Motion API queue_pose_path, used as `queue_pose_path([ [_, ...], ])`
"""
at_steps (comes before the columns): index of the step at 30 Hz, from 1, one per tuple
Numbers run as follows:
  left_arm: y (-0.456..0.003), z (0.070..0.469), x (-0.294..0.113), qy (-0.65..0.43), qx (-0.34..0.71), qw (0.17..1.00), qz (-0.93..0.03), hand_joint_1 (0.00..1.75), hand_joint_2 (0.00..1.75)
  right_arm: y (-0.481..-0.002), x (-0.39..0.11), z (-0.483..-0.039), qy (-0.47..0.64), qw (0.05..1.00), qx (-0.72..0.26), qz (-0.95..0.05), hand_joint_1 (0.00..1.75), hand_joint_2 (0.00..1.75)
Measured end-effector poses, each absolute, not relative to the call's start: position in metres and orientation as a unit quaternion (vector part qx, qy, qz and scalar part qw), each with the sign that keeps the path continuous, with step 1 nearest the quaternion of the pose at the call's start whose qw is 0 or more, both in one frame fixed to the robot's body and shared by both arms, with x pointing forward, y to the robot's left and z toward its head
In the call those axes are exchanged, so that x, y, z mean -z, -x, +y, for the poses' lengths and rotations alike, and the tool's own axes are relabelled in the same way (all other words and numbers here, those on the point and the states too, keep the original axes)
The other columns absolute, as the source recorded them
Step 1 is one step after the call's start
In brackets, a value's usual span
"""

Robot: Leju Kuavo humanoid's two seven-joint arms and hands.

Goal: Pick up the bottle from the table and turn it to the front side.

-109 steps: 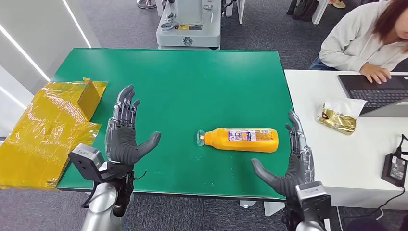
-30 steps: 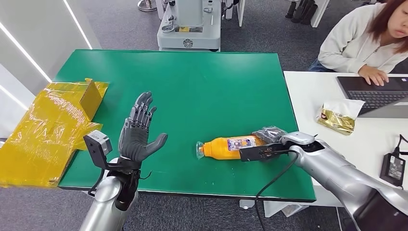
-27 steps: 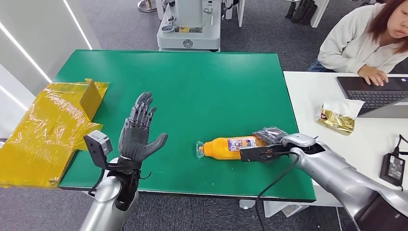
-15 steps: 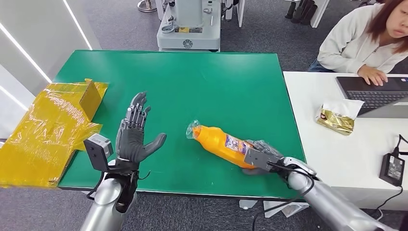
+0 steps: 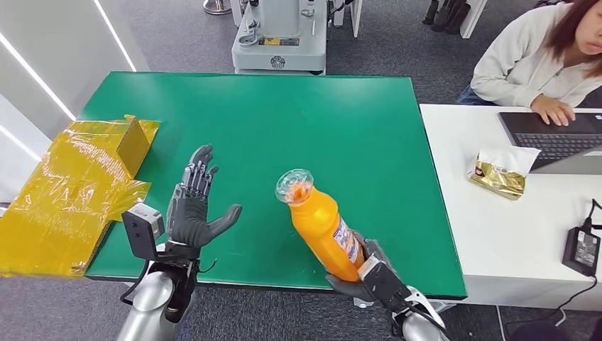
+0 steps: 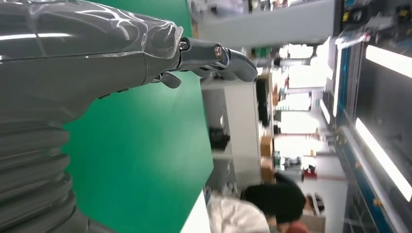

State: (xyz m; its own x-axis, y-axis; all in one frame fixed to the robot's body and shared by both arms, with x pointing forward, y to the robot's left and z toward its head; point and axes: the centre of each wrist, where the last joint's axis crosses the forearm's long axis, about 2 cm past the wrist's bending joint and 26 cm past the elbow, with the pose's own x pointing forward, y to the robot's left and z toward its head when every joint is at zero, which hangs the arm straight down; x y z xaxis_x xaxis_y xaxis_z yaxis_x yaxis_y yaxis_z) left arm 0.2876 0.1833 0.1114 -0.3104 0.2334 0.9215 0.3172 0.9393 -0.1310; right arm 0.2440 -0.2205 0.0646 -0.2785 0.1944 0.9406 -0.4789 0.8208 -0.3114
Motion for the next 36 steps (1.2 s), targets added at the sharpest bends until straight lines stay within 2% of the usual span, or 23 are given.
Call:
queue_pose_path([
  [8,-0.296,0.175,-0.108,0.297,0.073,0.59,-0.747,0.0,1.75,-0.253,-0.083,-0.205,-0.087,0.559,-0.237,-0.79,1.75,1.75],
  [16,-0.334,0.157,-0.134,0.392,0.112,0.584,-0.701,0.0,1.75,-0.291,-0.106,-0.192,-0.073,0.532,-0.221,-0.814,1.75,1.75],
  [25,-0.362,0.145,-0.162,0.382,0.148,0.575,-0.708,0.0,1.75,-0.313,-0.109,-0.187,-0.078,0.539,-0.22,-0.809,1.75,1.75],
  [36,-0.37,0.132,-0.175,0.305,0.2,0.559,-0.745,0.0,1.75,-0.324,-0.106,-0.182,-0.091,0.56,-0.222,-0.793,1.75,1.75],
])
